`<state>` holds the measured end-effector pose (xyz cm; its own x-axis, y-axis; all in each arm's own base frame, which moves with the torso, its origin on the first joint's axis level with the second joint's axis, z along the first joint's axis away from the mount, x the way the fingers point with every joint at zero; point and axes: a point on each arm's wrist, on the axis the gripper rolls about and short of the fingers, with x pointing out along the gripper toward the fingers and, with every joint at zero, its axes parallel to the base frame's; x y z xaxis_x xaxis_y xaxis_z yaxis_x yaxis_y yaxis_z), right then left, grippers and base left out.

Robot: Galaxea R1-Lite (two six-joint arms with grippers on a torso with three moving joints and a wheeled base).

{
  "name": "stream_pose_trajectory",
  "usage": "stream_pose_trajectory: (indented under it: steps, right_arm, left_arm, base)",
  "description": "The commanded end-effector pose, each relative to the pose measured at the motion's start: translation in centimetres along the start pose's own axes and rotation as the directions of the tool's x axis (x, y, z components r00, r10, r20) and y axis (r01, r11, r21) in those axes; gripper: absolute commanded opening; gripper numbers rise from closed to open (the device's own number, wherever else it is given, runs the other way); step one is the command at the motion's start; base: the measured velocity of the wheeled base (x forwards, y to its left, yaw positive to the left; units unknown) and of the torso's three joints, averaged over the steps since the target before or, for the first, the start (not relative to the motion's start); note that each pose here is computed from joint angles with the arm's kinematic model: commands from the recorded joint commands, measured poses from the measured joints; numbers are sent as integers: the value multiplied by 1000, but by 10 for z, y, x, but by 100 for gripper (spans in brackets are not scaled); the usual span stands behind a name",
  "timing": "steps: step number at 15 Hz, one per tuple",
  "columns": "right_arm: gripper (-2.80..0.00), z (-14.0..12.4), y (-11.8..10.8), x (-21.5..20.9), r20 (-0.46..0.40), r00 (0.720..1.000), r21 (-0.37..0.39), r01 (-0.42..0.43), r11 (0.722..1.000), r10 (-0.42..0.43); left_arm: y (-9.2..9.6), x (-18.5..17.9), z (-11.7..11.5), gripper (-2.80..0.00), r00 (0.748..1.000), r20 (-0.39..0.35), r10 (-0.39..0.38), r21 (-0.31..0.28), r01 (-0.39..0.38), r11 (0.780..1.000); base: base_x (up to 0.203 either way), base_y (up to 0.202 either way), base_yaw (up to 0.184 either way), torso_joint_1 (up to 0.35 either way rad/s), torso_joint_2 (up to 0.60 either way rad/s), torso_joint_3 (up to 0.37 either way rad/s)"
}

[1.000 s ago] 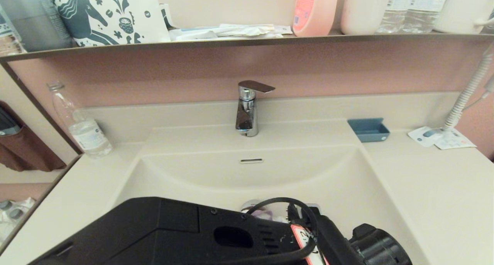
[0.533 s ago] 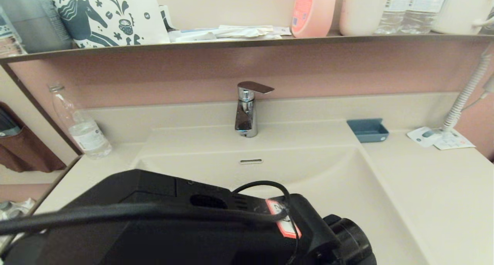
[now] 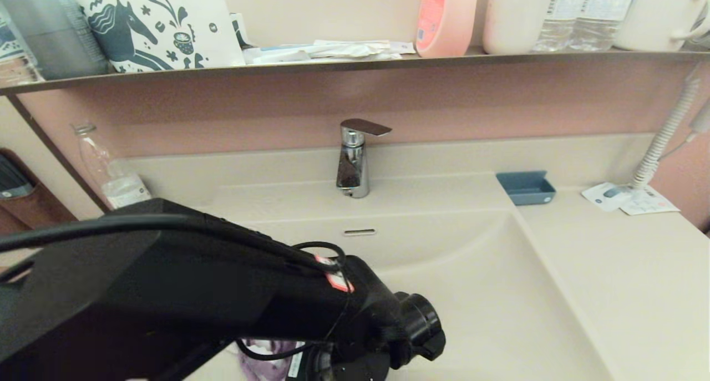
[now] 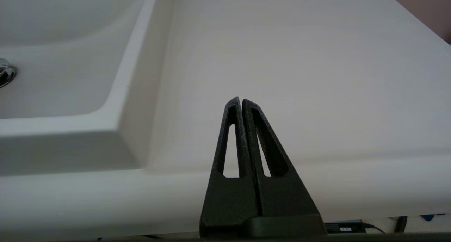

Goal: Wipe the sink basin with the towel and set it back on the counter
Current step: Wipe the sink

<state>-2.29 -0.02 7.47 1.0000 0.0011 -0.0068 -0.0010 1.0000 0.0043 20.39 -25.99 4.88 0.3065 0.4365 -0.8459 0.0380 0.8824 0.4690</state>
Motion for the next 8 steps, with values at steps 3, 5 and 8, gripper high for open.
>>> stream_pose_trajectory:
  steps: [3,5,8]
  right_arm:
    - [-280,0,0,0,-1,1000,0,0,1000,0]
    - [-280,0,0,0,-1,1000,0,0,1000,0]
    - [-280,0,0,0,-1,1000,0,0,1000,0]
  left_arm:
    - [20,19,16,-280,989,54,138,32,-140,990]
    - [22,9,24,-280,990,83,110,5,-110,994]
    - [35,-10,47,-280,989,138,57,-63,-48,997]
  base:
    - [0,0,0,0,0,0]
    - [0,0,0,0,0,0]
    - [0,0,0,0,0,0]
